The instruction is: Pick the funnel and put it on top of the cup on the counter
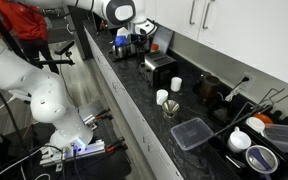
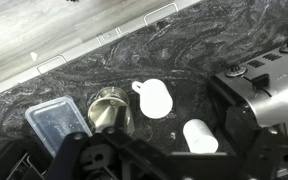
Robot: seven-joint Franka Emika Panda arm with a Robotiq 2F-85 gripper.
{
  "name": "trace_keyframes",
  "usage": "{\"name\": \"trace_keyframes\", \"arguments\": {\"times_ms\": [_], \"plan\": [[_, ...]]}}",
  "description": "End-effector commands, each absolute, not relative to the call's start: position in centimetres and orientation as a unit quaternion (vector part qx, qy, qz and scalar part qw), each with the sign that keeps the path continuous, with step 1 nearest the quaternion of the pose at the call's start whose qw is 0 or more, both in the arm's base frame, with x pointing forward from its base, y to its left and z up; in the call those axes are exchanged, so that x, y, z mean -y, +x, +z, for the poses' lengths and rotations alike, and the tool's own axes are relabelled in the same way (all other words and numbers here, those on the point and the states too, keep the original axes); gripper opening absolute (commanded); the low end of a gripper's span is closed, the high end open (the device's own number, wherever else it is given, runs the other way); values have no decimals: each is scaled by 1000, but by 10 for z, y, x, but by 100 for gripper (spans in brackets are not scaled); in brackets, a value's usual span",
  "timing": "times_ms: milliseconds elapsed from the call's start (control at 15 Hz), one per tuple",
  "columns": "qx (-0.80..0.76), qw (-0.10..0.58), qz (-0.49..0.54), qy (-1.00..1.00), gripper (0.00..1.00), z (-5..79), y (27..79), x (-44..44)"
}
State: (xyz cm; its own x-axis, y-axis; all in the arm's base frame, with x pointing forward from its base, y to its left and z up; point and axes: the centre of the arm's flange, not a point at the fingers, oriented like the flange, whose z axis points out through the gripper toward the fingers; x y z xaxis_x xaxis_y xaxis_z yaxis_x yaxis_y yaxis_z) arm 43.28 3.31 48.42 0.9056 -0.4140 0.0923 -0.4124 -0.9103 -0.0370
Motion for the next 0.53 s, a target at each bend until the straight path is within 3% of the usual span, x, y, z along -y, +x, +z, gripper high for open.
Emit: {"name": "trace_keyframes", "arguments": {"times_ms": [0, 467], "plan": [[-252, 25, -49, -966, 100, 447, 443, 13], [-348, 41, -30, -936, 100, 390, 439, 93]]}}
